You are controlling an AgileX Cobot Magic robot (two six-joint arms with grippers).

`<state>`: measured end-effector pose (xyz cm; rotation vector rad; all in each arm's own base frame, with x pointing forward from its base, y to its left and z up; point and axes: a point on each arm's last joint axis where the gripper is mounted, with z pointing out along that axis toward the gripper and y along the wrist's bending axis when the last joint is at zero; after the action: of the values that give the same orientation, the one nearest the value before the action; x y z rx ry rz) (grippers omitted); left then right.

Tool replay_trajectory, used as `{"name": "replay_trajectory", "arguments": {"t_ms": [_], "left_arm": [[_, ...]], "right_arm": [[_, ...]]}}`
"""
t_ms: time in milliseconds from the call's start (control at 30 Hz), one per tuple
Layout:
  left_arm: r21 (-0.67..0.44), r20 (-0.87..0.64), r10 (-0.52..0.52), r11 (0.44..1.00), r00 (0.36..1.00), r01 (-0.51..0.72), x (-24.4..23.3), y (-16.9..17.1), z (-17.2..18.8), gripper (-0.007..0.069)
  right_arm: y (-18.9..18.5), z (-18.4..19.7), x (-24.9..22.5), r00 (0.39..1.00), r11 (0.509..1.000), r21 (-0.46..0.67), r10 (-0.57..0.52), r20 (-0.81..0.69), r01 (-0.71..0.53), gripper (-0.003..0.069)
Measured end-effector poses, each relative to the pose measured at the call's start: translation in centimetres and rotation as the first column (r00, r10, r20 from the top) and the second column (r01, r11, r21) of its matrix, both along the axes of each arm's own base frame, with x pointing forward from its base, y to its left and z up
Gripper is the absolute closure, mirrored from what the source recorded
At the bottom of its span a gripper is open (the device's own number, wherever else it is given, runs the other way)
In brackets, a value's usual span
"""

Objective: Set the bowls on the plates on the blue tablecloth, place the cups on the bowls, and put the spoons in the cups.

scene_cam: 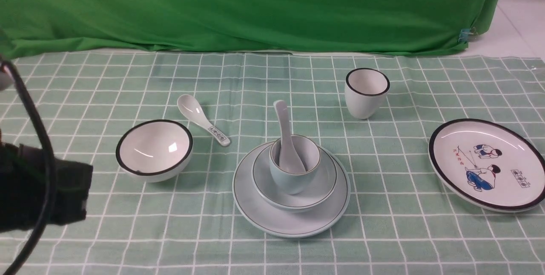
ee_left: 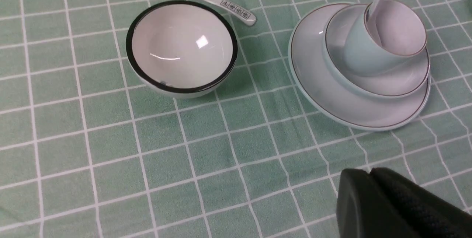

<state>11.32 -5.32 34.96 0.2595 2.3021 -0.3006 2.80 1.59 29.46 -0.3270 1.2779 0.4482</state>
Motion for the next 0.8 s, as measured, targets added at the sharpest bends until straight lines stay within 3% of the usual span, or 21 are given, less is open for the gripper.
{"name": "replay_trajectory", "arguments": {"t_ms": [433, 800], "left_arm": [[-0.187, 0.251, 0.032, 0.982, 0.968, 0.016, -5.6, 2.7, -3.1, 0.0615], [-0.185, 0.271, 0.022, 0.982, 0.962, 0.03, -5.7, 2.7, -3.1, 0.0615]], "right_arm": [[0.0, 0.1, 0.0, 1.0, 1.0, 0.006, 0.0, 0.011, 0.0, 0.0569], [0.0, 0.1, 0.0, 1.0, 1.0, 0.006, 0.0, 0.011, 0.0, 0.0538]]}}
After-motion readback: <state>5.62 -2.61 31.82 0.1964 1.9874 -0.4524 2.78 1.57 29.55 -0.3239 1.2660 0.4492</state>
